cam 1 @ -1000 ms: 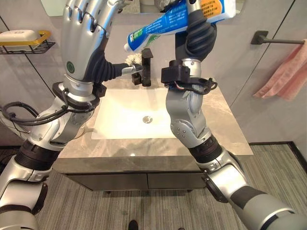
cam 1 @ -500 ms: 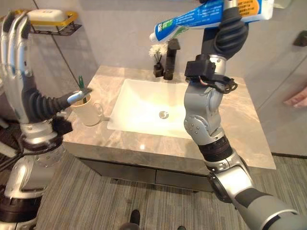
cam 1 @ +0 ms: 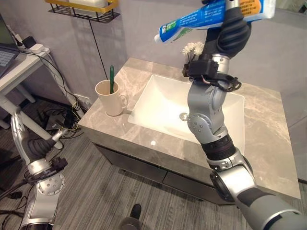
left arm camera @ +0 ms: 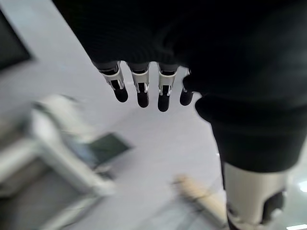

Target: Put brush and paste in cup on sink, flatten towel.

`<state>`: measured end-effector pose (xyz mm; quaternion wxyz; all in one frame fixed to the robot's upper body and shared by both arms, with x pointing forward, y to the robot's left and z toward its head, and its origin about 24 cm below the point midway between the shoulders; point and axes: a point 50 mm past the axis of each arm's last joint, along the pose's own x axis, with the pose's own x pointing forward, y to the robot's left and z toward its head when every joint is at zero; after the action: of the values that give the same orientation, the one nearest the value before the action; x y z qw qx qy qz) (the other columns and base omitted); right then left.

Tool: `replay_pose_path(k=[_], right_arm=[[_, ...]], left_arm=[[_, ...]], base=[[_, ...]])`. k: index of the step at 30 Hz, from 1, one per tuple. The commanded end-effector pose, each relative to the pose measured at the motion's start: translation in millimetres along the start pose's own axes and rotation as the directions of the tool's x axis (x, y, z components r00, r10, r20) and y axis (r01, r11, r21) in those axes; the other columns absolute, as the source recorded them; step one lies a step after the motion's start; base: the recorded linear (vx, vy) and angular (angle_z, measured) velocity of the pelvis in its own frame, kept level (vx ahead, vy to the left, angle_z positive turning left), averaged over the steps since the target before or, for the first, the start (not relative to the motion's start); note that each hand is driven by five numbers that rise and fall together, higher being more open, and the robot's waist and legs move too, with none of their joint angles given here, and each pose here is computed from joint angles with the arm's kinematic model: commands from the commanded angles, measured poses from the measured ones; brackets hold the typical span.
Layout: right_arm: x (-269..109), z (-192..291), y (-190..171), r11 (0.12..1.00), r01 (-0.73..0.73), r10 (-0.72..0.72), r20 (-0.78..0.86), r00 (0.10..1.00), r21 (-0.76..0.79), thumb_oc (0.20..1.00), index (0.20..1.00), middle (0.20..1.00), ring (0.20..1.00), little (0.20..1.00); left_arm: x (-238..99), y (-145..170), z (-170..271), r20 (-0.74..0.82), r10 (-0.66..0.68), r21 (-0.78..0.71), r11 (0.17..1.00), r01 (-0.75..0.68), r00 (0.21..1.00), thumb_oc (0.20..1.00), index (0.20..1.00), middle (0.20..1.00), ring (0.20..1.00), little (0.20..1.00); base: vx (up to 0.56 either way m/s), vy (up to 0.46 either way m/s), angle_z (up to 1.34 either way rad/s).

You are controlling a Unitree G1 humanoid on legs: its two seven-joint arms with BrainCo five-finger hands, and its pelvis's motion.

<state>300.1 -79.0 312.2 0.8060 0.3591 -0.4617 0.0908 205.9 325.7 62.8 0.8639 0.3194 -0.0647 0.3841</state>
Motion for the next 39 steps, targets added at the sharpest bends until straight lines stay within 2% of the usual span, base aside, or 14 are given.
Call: replay_pose_path(k=[1,2,3,4,8,9,10,11,13,16,18,19,24,39], right_arm=[[9,2,19,0.994,-0.102,0.102,0.013,0.995,0.024,0.200,0.200,0.200,0.200,0.200],[8,-2,21,0.994,-0.100,0.100,-0.004,0.995,0.033,0.200,0.200,0.200,0.200,0.200],[6,-9,24,0.994,-0.094,0.096,-0.037,0.995,0.053,0.200,0.200,0.200,0.200,0.200],[6,-11,26,0.993,-0.098,0.100,-0.043,0.994,0.059,0.200,0.200,0.200,0.200,0.200],[3,-25,40,0.989,-0.122,0.129,-0.095,0.987,0.083,0.200,0.200,0.200,0.200,0.200],[4,-25,40,0.989,-0.122,0.130,-0.094,0.987,0.083,0.200,0.200,0.200,0.200,0.200],[2,-29,42,0.988,-0.127,0.136,-0.110,0.985,0.087,0.200,0.200,0.200,0.200,0.200],[-1,-36,47,0.985,-0.124,0.140,-0.133,0.981,0.122,0.200,0.200,0.200,0.200,0.200],[-4,-43,49,0.983,-0.110,0.133,-0.158,0.978,0.148,0.200,0.200,0.200,0.200,0.200],[-10,-50,51,0.978,-0.093,0.128,-0.190,0.973,0.185,0.200,0.200,0.200,0.200,0.200],[-12,-54,53,0.977,-0.084,0.124,-0.206,0.971,0.195,0.200,0.200,0.200,0.200,0.200],[-12,-54,53,0.977,-0.084,0.124,-0.206,0.971,0.195,0.200,0.200,0.200,0.200,0.200],[-6,-54,51,0.984,-0.099,0.127,-0.197,0.972,0.145,0.200,0.200,0.200,0.200,0.200],[14,-42,21,0.998,-0.043,0.035,-0.134,0.990,-0.056,0.200,0.200,0.200,0.200,0.200]], left_arm=[[-23,-14,-50,-0.301,-0.072,-0.046,0.997,0.060,0.951,1.000,1.000,1.000,1.000,1.000],[-28,-17,-56,-0.347,-0.093,-0.076,0.995,0.071,0.933,1.000,1.000,1.000,1.000,1.000],[-51,-29,-79,-0.529,-0.120,-0.171,0.985,0.034,0.840,1.000,1.000,1.000,1.000,1.000],[-52,-30,-82,-0.538,-0.143,-0.170,0.984,0.059,0.831,1.000,1.000,1.000,1.000,1.000],[-105,-44,-127,-0.760,-0.247,-0.085,0.955,0.283,0.602,1.000,1.000,1.000,1.000,1.000],[-105,-44,-127,-0.759,-0.247,-0.086,0.955,0.283,0.602,1.000,1.000,1.000,1.000,1.000],[-120,-43,-136,-0.799,-0.261,-0.062,0.932,0.358,0.541,1.000,1.000,1.000,1.000,1.000],[-141,-46,-145,-0.849,-0.299,-0.076,0.886,0.458,0.436,1.000,1.000,1.000,1.000,1.000],[-162,-46,-151,-0.872,-0.333,-0.056,0.796,0.603,0.358,1.000,1.000,1.000,1.000,1.000],[-182,-43,-155,-0.904,-0.327,-0.079,0.760,0.645,0.275,1.000,1.000,1.000,1.000,1.000],[-200,-42,-157,-0.917,-0.340,-0.089,0.679,0.728,0.206,1.000,1.000,1.000,1.000,1.000],[-200,-42,-157,-0.917,-0.341,-0.089,0.679,0.728,0.206,1.000,1.000,1.000,1.000,1.000],[-214,-42,-157,-0.910,-0.380,-0.088,0.566,0.820,0.165,1.000,1.000,1.000,1.000,1.000],[-192,-62,-146,-0.857,-0.448,-0.040,0.552,0.833,0.256,1.000,1.000,1.000,1.000,1.000]], base=[[0.00,0.033,0.10],[0.00,0.034,0.06],[-0.01,0.029,0.03],[-0.01,0.034,0.00],[0.00,0.031,-0.03],[0.00,0.000,0.00],[0.00,0.035,0.01],[0.01,0.047,-0.02],[0.02,0.041,-0.07],[0.01,0.010,-0.02],[0.00,0.000,0.00],[0.01,0.002,-0.04],[0.00,0.000,-0.01],[0.01,0.005,0.12]])
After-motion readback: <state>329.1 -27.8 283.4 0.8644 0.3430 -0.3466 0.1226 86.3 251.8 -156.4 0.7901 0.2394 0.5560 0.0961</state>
